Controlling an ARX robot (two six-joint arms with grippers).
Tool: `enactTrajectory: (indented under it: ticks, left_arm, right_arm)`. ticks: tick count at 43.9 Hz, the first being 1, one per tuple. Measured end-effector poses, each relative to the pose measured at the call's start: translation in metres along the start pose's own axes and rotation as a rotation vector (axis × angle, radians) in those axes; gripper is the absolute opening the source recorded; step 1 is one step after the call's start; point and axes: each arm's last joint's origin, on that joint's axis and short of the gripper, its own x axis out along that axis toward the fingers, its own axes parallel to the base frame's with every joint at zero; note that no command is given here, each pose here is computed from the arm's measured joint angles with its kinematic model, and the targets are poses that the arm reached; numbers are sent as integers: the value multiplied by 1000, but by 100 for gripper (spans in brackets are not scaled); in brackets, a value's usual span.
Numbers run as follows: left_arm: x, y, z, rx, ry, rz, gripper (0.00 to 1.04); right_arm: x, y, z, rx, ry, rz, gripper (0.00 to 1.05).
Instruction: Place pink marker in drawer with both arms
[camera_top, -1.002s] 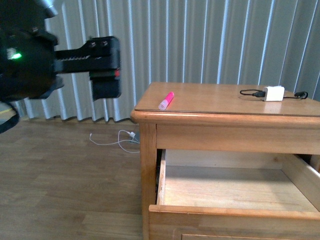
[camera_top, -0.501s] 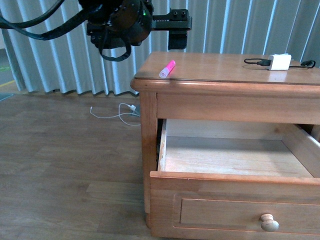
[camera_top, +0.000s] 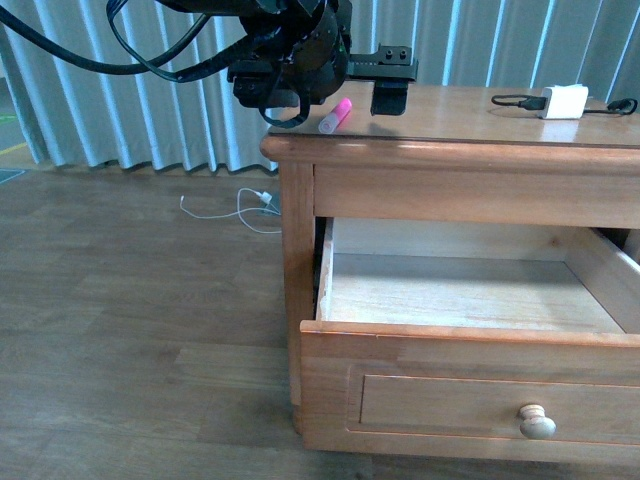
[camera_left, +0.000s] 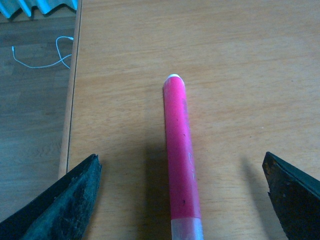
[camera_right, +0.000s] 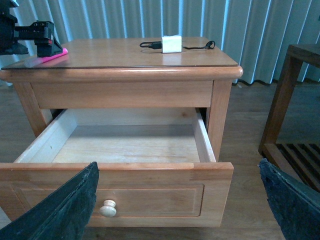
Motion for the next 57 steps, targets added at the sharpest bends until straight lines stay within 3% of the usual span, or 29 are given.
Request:
enactTrajectory:
  ticks: [18, 22, 26, 33, 45, 57]
  left_arm:
    - [8, -5, -4, 46, 65, -19, 98]
    - [7, -7, -4, 59, 71, -23, 90]
    - [7, -9, -5, 75, 79, -30, 93]
    - [6, -11, -5, 89, 81, -35, 72]
    - [-1, -7, -9, 103, 87, -38, 19]
    - [-9, 4, -12, 95, 69, -61, 15]
  right_arm:
    - [0, 0, 0, 0, 0, 0, 96]
    - [0, 0, 0, 0, 0, 0, 96]
    - [0, 0, 0, 0, 0, 0, 96]
    - [0, 0, 0, 0, 0, 0, 96]
    - [0, 0, 0, 0, 0, 0, 96]
    - [0, 0, 0, 0, 0, 0, 96]
